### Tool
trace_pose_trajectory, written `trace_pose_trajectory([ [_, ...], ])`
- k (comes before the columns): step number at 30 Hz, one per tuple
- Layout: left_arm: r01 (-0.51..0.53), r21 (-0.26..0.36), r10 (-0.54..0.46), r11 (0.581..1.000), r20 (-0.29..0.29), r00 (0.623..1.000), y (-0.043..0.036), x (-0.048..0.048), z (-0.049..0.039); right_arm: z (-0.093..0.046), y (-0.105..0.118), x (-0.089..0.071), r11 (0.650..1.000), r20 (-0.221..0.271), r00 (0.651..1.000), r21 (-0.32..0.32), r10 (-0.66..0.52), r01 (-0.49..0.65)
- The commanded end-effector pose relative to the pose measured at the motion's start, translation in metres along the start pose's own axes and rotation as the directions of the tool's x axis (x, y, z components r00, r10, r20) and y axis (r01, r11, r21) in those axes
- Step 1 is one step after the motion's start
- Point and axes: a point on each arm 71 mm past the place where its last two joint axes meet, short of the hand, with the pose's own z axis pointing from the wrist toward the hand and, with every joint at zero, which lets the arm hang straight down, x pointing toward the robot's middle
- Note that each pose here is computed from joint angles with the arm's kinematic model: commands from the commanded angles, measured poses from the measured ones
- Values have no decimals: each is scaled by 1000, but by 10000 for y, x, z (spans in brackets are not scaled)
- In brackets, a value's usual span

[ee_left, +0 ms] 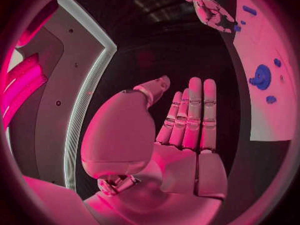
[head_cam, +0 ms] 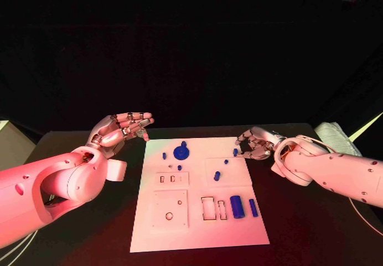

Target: Assemble the parts on the task board

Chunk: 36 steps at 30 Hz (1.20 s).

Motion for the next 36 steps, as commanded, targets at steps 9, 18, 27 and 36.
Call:
trace_pose_trajectory([
  [9, 11, 6, -11, 1000, -18, 1000, -5, 19, 5, 49, -32, 65, 999, 0, 1000, 28, -24, 24],
  [18, 10, 5, -10, 1000, -18, 1000, -5, 18, 5, 71, -42, 103, 999, -22, 999, 38, -29, 29],
  [27, 9, 6, -9, 1000, -17, 1000, -4, 14, 7, 86, -52, 118, 999, -25, 999, 43, -31, 32],
  [36, 9, 5, -9, 1000, -16, 1000, -4, 13, 6, 99, -36, 138, 999, -28, 999, 39, -30, 31],
])
